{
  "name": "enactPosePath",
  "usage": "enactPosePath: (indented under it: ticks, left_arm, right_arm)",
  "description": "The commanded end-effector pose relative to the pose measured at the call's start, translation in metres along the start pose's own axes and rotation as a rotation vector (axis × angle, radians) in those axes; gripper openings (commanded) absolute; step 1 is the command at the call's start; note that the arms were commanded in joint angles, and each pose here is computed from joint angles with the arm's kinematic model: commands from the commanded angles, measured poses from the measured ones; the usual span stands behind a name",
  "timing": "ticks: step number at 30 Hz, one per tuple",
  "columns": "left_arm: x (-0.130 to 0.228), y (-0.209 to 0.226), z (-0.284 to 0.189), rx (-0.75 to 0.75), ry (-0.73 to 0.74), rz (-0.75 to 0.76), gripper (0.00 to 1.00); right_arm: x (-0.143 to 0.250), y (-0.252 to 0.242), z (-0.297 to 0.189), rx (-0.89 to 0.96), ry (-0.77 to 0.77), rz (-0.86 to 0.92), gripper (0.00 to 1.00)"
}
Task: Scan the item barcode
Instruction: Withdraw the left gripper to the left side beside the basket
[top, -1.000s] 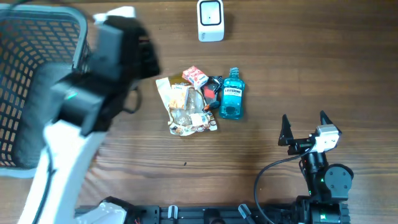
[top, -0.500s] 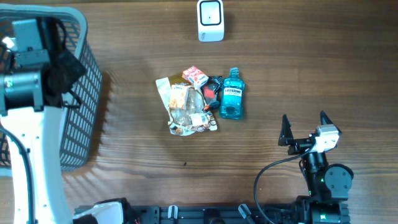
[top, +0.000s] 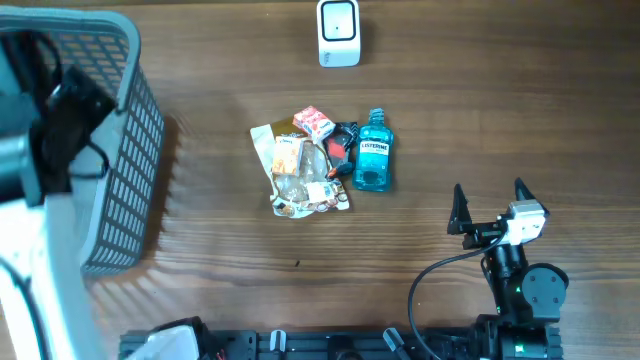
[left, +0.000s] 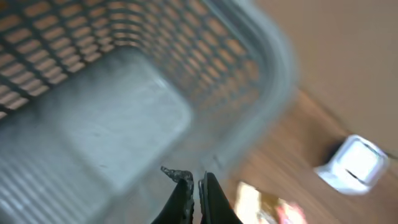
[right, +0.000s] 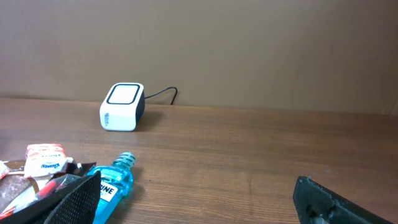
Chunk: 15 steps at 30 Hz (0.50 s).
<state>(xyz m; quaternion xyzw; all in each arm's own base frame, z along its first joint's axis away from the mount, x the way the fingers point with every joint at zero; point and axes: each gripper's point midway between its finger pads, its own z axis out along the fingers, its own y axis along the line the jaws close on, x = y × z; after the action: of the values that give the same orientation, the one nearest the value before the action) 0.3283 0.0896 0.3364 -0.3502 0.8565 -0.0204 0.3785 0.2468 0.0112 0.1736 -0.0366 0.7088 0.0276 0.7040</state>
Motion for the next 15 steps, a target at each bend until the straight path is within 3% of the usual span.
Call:
enactPosePath:
  ticks: [1, 4, 10, 15]
  left_arm:
    - [0.054, -0.044, -0.048, 0.286, 0.190, 0.113, 0.04]
    - [0.090, -0.013, -0.032, 0.076, 0.320, 0.203, 0.04]
    - [0.090, 0.028, 0.012, -0.216, 0.341, 0.225, 0.04]
    - [0.079, 0.027, 0.047, -0.258, 0.331, 0.270, 0.04]
  right_arm:
    - [-0.001, 0.000, 0.000, 0.003, -0.003, -0.010, 1.00]
    - [-0.001, 0.000, 0.000, 0.003, -0.003, -0.010, 1.00]
    - [-0.001, 0.000, 0.000, 0.003, -0.003, -0.010, 1.00]
    - [-0.001, 0.000, 0.000, 0.003, -0.003, -0.010, 1.00]
